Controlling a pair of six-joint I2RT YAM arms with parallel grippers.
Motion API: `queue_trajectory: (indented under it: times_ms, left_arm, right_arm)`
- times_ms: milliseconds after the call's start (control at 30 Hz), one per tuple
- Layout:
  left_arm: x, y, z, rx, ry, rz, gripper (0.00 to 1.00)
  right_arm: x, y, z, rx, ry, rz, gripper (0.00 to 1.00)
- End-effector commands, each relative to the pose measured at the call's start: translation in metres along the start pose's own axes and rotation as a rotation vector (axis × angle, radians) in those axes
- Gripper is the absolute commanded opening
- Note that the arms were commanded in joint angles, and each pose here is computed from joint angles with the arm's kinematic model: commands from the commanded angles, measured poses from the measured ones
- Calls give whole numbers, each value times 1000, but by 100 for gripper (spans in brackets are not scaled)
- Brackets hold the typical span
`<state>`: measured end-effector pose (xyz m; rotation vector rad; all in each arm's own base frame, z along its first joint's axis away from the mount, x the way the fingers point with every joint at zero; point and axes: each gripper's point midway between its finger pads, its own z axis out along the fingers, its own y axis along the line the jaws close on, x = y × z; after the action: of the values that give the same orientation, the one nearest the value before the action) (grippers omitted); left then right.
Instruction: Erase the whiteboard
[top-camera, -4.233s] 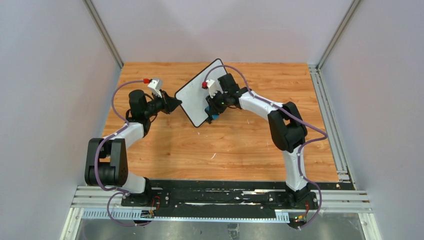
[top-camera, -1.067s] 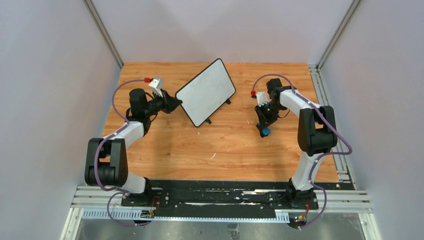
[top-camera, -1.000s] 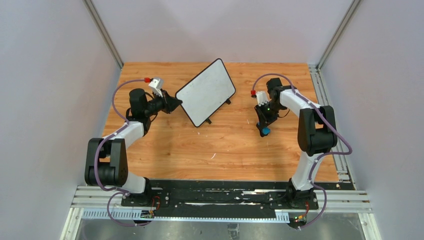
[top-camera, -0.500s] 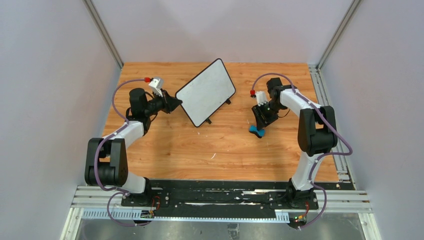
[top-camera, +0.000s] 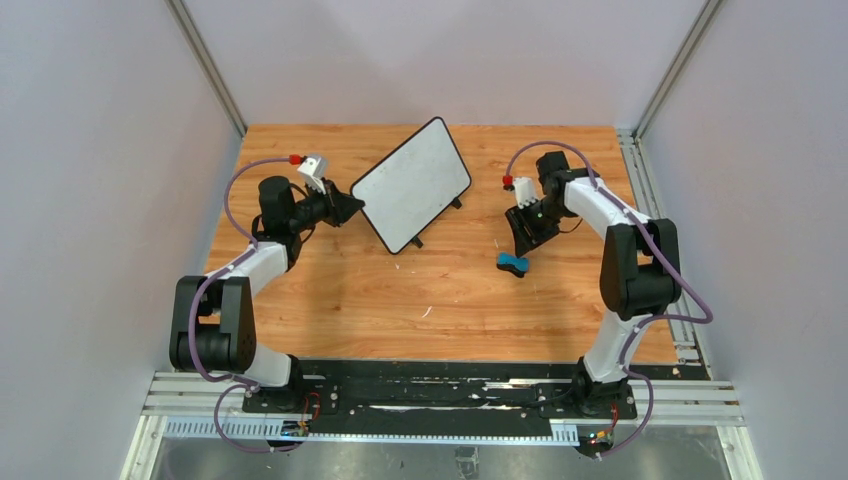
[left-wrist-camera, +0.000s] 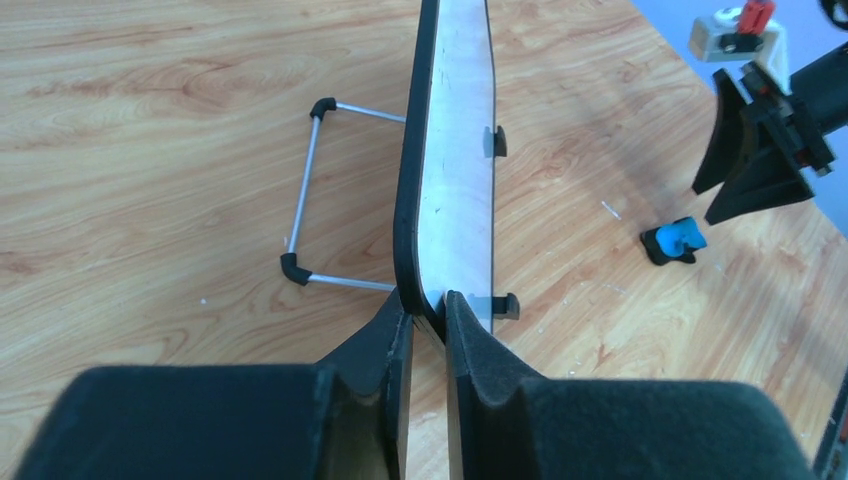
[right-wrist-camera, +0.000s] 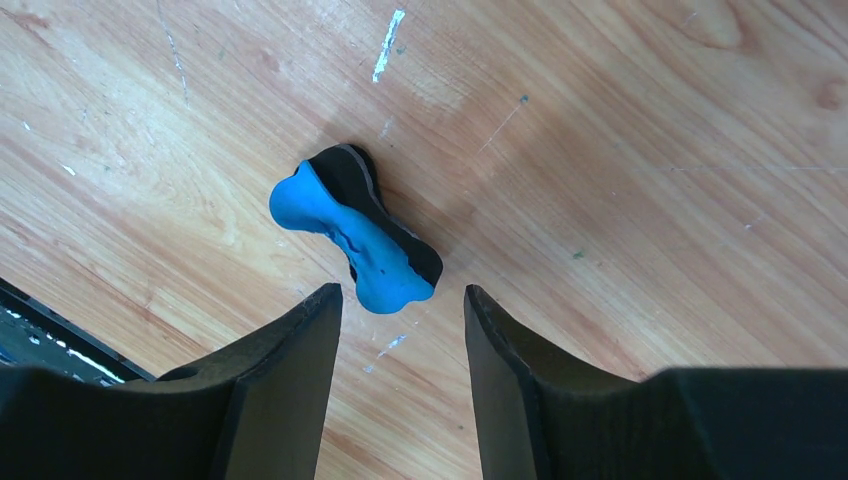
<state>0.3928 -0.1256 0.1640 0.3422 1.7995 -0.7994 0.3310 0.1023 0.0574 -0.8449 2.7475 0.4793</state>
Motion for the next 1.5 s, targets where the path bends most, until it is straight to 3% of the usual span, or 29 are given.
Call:
queue_trajectory:
  times_ms: [0, 167, 967, 1133, 1333, 1467]
  left_arm:
    - [31, 10, -2, -30, 92, 47, 21]
    - [32, 8, -4, -25, 102, 55, 41]
    - [28, -16, -38, -28, 128, 158, 43]
    - [20, -7, -57, -158, 119, 193, 45]
    - [8, 15, -85, -381, 72, 239, 58]
    - [10, 35, -102, -534, 45, 228, 60]
  right_arm:
    - [3, -8, -15, 40, -9, 14, 50]
    - [6, -8, -9, 34, 1, 18, 50]
    - [7, -11, -15, 67, -7, 19, 49]
    - [4, -21, -31, 161, -61, 45, 48]
    - [0, -33, -54, 302, -147, 75, 48]
    - [-2, -33, -63, 326, -197, 85, 48]
